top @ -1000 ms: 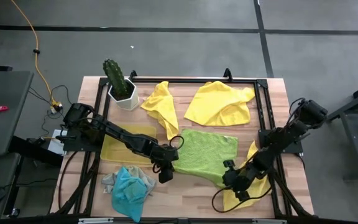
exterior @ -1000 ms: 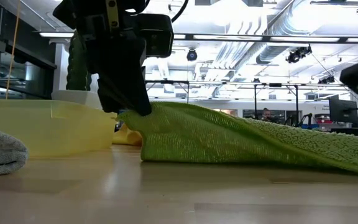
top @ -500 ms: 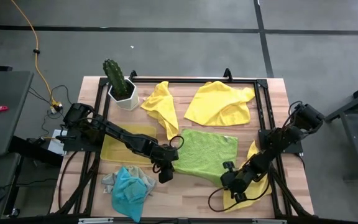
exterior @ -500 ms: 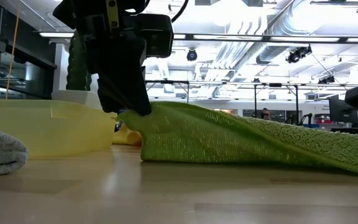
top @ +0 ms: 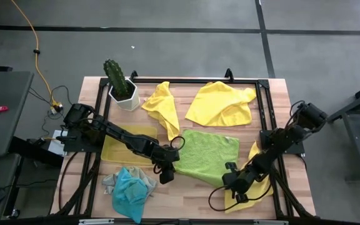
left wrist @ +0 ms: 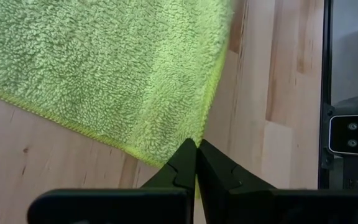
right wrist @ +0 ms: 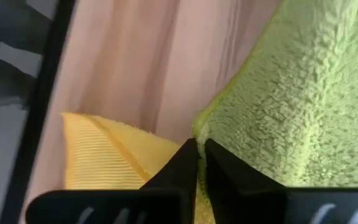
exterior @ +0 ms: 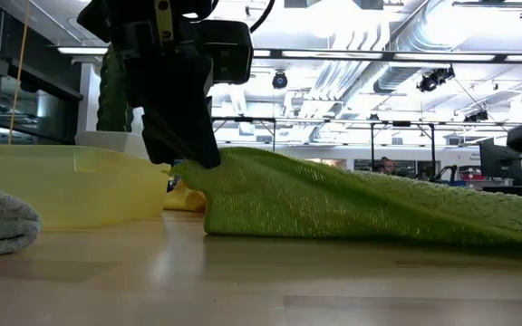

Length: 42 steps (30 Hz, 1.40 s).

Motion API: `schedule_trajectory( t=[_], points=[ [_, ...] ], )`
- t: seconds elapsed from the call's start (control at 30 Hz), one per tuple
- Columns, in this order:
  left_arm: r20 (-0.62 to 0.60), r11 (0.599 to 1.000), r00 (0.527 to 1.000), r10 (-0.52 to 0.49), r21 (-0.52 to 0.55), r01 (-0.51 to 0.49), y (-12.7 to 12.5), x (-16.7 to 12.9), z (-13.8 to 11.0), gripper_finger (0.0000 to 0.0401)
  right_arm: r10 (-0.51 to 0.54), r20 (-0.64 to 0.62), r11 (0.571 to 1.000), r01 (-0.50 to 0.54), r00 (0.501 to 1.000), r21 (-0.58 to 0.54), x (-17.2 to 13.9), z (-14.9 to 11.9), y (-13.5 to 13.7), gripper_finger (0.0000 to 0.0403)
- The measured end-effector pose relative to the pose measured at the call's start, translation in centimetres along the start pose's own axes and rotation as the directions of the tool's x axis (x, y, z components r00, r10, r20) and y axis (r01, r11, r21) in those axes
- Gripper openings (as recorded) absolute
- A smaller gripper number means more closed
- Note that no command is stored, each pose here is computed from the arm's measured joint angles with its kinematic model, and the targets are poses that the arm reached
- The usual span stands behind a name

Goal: Fold microfiber towels
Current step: Fold the green microfiber towel

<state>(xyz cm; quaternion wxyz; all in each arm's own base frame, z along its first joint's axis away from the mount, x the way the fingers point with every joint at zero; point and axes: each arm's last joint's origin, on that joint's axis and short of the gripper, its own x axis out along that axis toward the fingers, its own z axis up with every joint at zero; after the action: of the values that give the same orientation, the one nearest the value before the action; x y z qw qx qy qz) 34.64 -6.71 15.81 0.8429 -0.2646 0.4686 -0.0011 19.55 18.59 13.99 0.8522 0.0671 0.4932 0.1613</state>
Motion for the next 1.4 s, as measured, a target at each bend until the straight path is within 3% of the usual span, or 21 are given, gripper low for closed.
schedule_trajectory(
  t=[0.13, 0.33, 0.63, 1.0, 1.2, 1.4],
  points=[
    [-0.006, 1.000, 1.000, -0.008, -0.001, 0.008, 0.0, 0.0, 0.0, 0.0000, 0.019, 0.029, 1.000, -0.019, 0.999, 0.003, -1.7, 0.4, 0.1, 0.0004],
    [-0.072, 0.995, 0.992, -0.100, -0.004, 0.100, -0.3, 0.0, -0.2, 0.0000, 0.070, 0.057, 0.997, -0.072, 0.996, 0.035, -4.2, 0.8, 0.2, 0.0002],
    [-0.067, 0.996, 0.994, -0.092, 0.002, 0.092, -0.2, 0.0, -0.1, 0.0000, 0.055, 0.073, 0.986, -0.066, 0.996, 0.156, -4.5, 0.8, 0.2, 0.0008],
    [-0.065, 0.996, 0.994, -0.090, 0.011, 0.091, -0.2, 0.0, -0.1, 0.0000, 0.034, 0.051, 0.965, -0.046, 0.998, 0.259, -4.5, 0.6, -0.1, 0.0101],
    [-0.065, 0.996, 0.994, -0.090, 0.014, 0.091, -0.2, 0.0, -0.1, 0.0000, 0.033, 0.085, 0.946, -0.058, 0.996, 0.319, -4.5, 0.9, 0.0, 0.0129],
    [-0.064, 0.996, 0.994, -0.090, 0.014, 0.091, -0.2, 0.0, -0.1, 0.0000, 0.101, 0.126, 0.974, -0.124, 0.987, 0.191, -2.9, 1.4, 0.7, 0.0134]
  ],
)
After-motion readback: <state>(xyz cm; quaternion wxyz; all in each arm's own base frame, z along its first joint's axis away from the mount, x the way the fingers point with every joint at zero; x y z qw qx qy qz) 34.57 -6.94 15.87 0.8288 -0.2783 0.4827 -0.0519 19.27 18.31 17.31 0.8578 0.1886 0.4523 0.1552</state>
